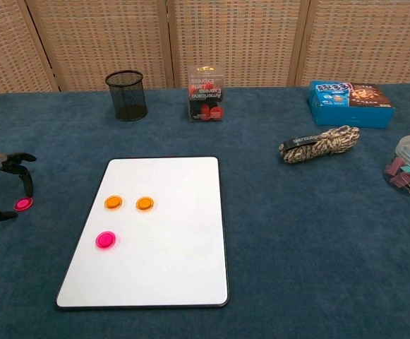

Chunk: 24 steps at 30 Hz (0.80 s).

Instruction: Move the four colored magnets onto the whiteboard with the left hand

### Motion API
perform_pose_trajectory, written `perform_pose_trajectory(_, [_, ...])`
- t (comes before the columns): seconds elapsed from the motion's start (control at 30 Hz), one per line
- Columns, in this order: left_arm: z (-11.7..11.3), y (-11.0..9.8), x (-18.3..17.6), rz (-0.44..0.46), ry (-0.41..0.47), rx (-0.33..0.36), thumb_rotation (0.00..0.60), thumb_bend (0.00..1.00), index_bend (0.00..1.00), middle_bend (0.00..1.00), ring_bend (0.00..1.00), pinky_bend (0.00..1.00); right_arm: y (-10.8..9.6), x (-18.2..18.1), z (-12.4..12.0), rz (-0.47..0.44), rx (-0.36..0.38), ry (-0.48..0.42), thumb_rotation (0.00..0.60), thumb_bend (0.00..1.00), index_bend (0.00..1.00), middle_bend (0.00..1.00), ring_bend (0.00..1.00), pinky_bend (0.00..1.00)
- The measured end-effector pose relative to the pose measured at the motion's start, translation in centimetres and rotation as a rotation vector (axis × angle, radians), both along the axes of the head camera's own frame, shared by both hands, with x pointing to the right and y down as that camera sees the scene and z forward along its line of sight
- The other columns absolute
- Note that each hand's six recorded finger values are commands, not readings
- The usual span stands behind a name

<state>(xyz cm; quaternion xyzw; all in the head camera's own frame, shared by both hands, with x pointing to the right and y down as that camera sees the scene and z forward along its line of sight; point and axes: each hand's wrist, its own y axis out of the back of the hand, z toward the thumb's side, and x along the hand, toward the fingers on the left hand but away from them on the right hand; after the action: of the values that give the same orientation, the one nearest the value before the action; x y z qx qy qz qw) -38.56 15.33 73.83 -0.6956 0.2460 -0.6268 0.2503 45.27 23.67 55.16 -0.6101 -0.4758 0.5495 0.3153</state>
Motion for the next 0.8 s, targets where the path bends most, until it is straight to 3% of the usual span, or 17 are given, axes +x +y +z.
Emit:
perform_pose_trajectory(0.2, [0.1, 0.0, -0.2, -0.002, -0.013, 0.0, 0.6, 0.33, 0.52, 0.0, 0.0, 0.0, 0.0, 0.0, 0.0, 0.0, -0.001, -0.001, 0.6, 0.24, 0.0, 0.0, 0.0, 0.0])
perform_pose_trajectory(0.47, [0.0, 0.0, -0.1, -0.005, -0.011, -0.002, 0.6, 0.36, 0.54, 0.0, 0.0, 0.0, 0.0, 0.0, 0.0, 0.001, -0.001, -0.002, 0.6, 0.24, 0.0, 0.0, 0.0, 0.0])
perform_pose_trajectory(0.67, [-0.9, -0.2, 1.4, -0.002, 0.048, 0.004, 0.6, 0.37, 0.54, 0.0, 0.0, 0.0, 0.0, 0.0, 0.0, 0.001, -0.001, -0.003, 0.6, 0.24, 0.0, 0.0, 0.0, 0.0])
perform_pose_trajectory(0.8, [-2.1, -0.1, 4.4, 0.034, 0.13, 0.012, 0.6, 0.36, 0.54, 0.0, 0.0, 0.0, 0.0, 0.0, 0.0, -0.001, -0.002, -0.001, 0.6, 0.24, 0.0, 0.0, 0.0, 0.0])
